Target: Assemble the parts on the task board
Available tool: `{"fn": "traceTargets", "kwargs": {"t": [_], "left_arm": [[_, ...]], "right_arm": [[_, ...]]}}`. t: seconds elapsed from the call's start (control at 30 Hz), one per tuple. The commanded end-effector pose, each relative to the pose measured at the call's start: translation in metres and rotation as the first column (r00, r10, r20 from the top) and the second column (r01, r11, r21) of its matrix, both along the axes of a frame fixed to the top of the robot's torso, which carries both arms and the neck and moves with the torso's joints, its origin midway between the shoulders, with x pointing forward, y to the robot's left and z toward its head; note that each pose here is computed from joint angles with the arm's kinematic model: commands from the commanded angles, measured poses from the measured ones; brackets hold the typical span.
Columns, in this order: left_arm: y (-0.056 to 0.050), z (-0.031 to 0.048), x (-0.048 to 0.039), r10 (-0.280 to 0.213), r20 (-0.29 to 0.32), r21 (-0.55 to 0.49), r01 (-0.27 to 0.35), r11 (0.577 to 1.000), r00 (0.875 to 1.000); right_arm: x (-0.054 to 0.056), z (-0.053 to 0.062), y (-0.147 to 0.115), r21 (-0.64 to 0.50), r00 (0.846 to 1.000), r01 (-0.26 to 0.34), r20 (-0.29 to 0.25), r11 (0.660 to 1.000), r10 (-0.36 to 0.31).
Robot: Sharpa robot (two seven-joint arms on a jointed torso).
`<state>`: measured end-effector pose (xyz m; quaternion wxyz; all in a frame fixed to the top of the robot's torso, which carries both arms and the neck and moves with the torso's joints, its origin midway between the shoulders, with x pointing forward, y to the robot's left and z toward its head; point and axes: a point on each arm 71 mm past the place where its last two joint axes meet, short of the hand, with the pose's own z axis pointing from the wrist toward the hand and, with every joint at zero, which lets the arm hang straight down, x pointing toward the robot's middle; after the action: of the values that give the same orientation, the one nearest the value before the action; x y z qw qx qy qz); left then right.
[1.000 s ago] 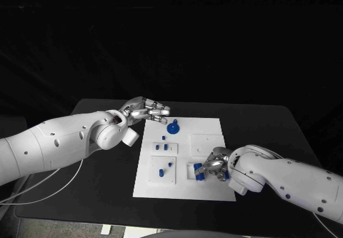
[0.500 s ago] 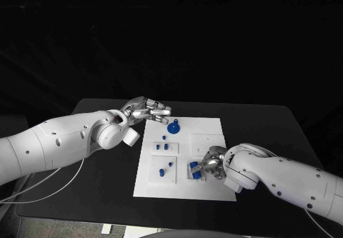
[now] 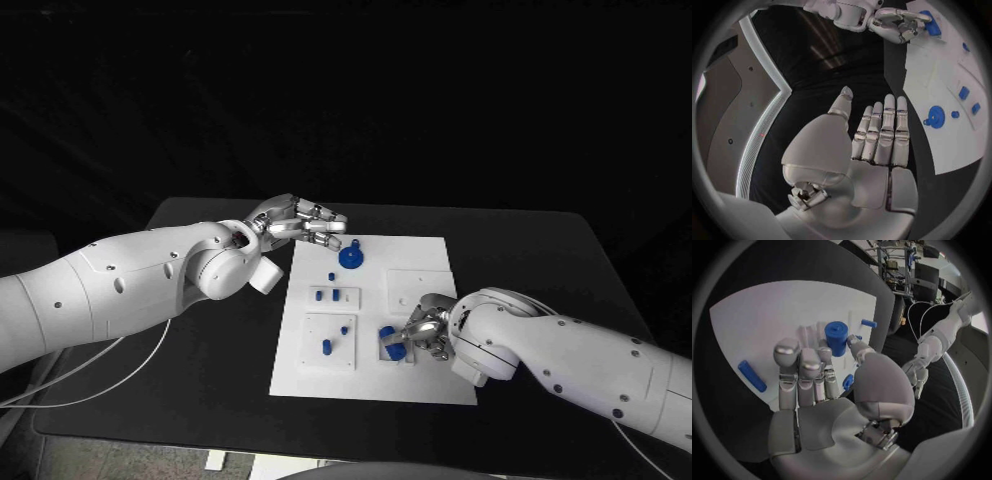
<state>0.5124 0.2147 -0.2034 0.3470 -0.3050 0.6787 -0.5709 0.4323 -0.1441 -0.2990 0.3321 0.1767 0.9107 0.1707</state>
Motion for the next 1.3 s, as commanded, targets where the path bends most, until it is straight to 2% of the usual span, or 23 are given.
{"fn": "traceTargets", "kwargs": {"t": [0.03,0.5,1.3], "left_arm": [[-0.003,0.0007,-0.0007,-0.02,0.0,-0.007,0.02,1.0,1.0],[-0.003,0.0005,-0.0005,-0.019,-0.002,-0.005,0.019,1.0,1.0],[0.0,-0.0001,-0.0009,-0.02,-0.009,-0.001,0.02,1.0,1.0]], "right_arm": [[-0.002,-0.003,0.0,-0.035,1.0,-0.02,-0.013,0.999,0.02],[-0.004,-0.003,0.003,-0.031,0.999,-0.04,-0.014,0.999,0.04],[-0.016,0.009,-0.007,-0.04,0.995,-0.099,0.028,0.994,0.1]]}}
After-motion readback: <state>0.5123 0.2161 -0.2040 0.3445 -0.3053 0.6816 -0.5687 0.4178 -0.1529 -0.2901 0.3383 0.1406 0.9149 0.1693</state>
